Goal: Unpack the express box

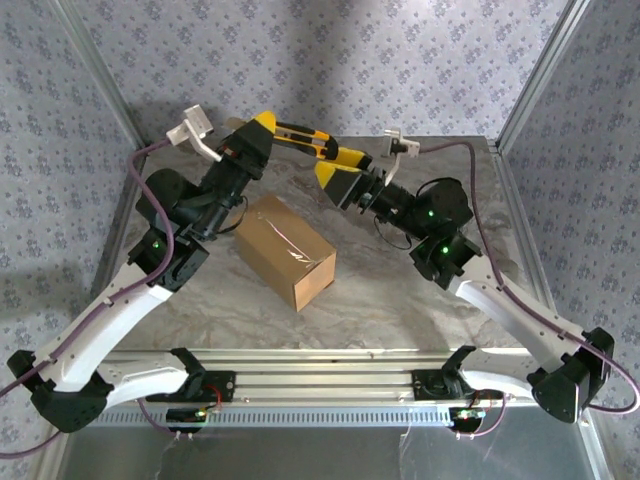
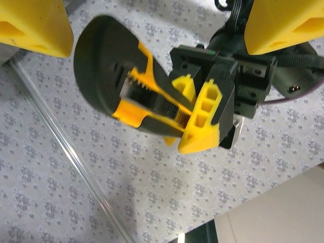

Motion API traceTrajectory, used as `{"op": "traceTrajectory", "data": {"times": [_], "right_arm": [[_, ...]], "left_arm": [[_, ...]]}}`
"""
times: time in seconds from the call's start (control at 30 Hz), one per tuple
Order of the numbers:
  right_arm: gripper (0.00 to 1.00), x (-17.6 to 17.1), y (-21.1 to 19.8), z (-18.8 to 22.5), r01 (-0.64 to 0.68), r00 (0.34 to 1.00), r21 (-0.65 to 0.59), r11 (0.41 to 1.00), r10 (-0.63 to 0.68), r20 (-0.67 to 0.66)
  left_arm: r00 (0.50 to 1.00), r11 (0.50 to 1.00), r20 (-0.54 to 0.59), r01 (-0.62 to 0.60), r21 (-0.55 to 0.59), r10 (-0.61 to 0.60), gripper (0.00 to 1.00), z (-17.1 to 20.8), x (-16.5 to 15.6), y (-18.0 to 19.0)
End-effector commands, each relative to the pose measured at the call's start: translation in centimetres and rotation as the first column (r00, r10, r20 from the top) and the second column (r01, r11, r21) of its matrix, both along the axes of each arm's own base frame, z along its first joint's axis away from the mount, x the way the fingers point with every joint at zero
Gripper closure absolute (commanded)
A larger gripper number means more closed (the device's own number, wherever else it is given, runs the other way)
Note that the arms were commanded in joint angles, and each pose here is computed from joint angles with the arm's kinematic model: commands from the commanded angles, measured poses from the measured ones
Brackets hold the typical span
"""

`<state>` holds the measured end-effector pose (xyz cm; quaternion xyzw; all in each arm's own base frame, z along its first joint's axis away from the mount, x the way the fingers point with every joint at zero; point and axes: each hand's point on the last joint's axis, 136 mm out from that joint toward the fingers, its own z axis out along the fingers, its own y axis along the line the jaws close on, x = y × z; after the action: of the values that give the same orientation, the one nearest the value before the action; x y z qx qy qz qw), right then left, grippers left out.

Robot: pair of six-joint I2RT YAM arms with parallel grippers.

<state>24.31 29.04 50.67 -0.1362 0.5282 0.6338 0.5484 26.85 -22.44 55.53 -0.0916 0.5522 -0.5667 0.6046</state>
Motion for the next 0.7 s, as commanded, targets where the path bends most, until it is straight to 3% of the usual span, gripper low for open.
{"op": "traceTrajectory", "data": {"times": [0.0, 0.1, 0.4, 0.67], "right_arm": [[0.11, -1.0, -0.7, 3.7, -0.034, 0.997, 0.078, 0.996, 0.028, 0.075], [0.12, -1.0, -0.9, 5.4, -0.039, 0.994, 0.105, 0.994, 0.028, 0.103], [0.39, -0.2, -0.4, 6.3, -0.053, 0.994, 0.135, 0.989, 0.04, 0.098], [0.53, 0.0, -0.4, 6.3, -0.047, 0.996, 0.141, 0.989, 0.035, 0.087]], "left_arm": [[0.997, 0.993, 0.08, 0.01, -0.117, -0.001, 1.0, 3.9, -1.5, 0.8], [0.996, 0.991, 0.087, 0.02, -0.136, -0.008, 1.0, 4.1, -1.9, 0.4], [0.994, 0.982, 0.111, 0.002, -0.188, 0.019, 1.0, 4.4, -2.3, -0.1], [0.993, 0.983, 0.113, -0.002, -0.183, 0.023, 1.0, 4.4, -2.2, -0.5]]}}
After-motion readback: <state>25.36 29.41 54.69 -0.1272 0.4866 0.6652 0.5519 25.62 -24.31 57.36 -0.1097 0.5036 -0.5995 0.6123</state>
